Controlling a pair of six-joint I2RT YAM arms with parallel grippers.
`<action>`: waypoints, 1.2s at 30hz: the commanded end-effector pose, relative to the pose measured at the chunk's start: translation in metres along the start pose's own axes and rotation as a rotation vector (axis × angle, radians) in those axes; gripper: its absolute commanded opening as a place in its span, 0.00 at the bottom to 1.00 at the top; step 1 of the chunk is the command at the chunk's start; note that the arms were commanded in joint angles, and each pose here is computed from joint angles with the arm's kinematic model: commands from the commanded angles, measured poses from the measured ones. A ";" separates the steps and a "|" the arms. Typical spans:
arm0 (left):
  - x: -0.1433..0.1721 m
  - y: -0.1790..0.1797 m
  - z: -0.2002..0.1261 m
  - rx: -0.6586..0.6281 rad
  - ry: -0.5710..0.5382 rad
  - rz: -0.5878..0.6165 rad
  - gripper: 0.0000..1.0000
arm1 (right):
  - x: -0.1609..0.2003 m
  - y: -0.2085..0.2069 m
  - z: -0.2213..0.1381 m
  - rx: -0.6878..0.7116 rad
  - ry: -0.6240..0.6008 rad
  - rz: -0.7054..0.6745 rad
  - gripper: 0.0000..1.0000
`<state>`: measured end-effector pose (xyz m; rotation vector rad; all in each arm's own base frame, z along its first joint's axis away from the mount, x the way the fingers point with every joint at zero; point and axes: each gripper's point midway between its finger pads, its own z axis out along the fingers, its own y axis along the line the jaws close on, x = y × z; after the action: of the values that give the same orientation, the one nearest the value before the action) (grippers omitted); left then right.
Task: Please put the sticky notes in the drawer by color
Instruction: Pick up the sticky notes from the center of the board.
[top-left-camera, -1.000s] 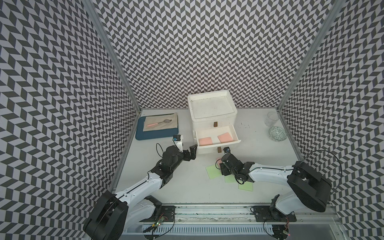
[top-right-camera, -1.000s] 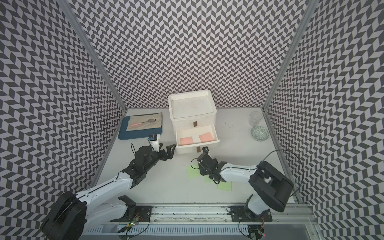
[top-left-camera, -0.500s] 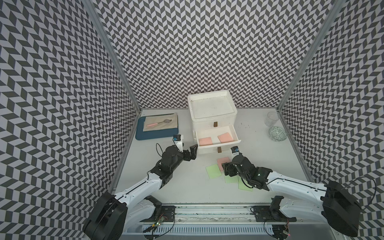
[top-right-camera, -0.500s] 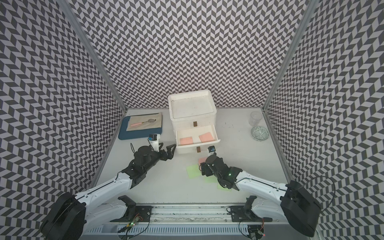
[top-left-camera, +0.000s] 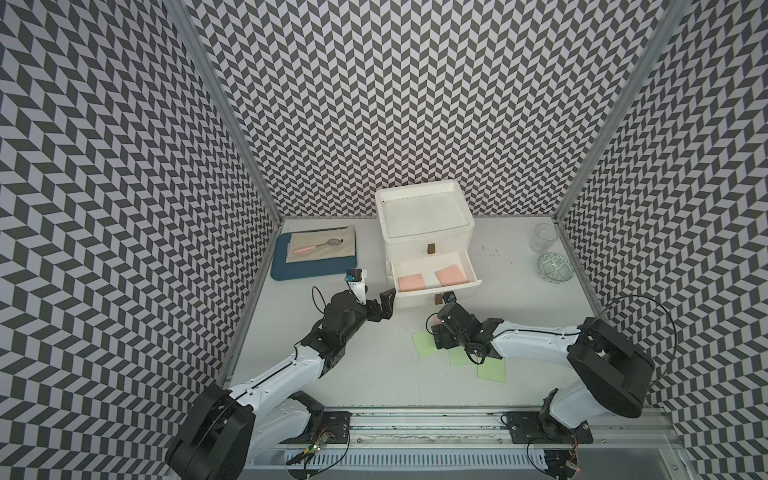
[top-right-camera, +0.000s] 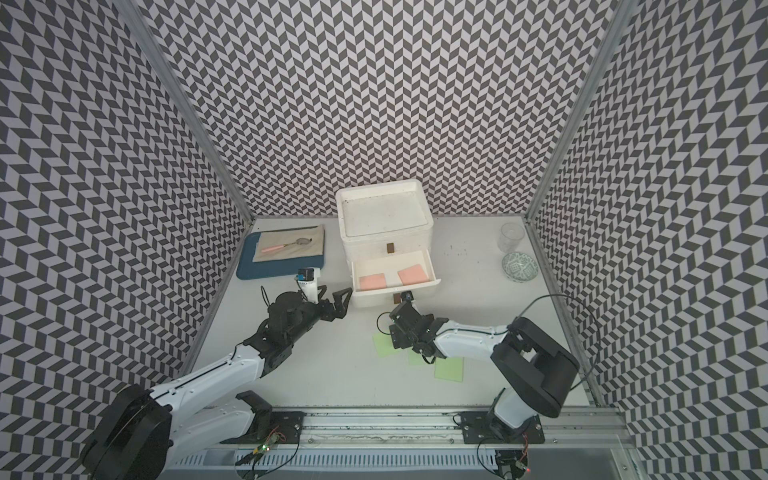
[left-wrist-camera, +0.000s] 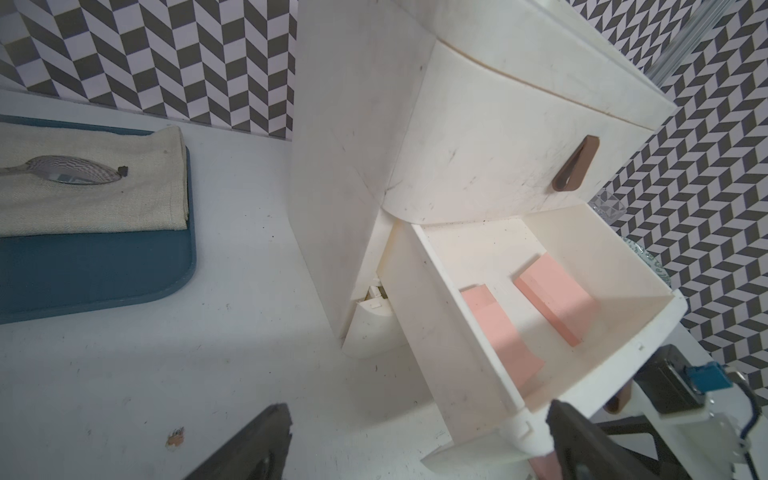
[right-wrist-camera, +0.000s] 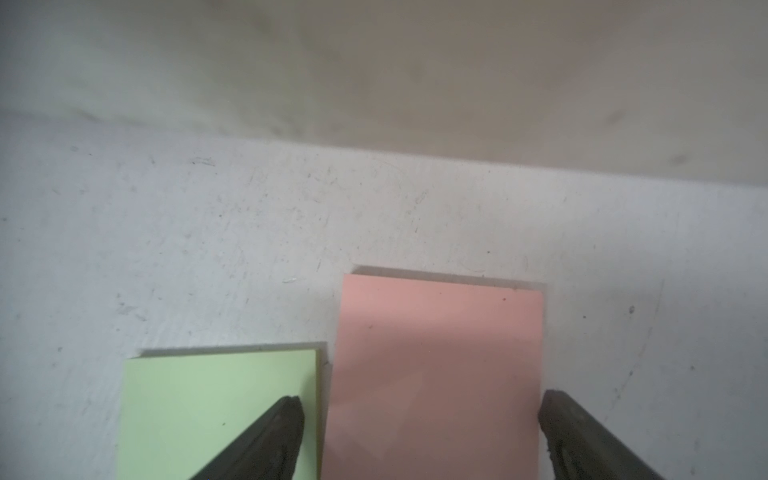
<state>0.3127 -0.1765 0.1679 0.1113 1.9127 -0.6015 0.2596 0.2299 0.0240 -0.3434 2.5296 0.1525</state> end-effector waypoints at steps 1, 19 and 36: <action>-0.005 -0.003 -0.002 0.022 -0.023 0.000 1.00 | 0.013 -0.013 0.001 0.050 0.032 0.011 0.92; -0.003 -0.003 -0.001 0.024 -0.017 0.000 1.00 | 0.018 -0.028 0.002 0.098 0.041 0.020 0.91; -0.004 -0.003 -0.001 0.023 -0.018 0.001 1.00 | 0.030 -0.016 0.015 0.030 0.097 0.001 0.92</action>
<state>0.3116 -0.1788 0.1684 0.1215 1.9119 -0.6154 0.2635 0.2097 0.0173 -0.2735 2.5482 0.1211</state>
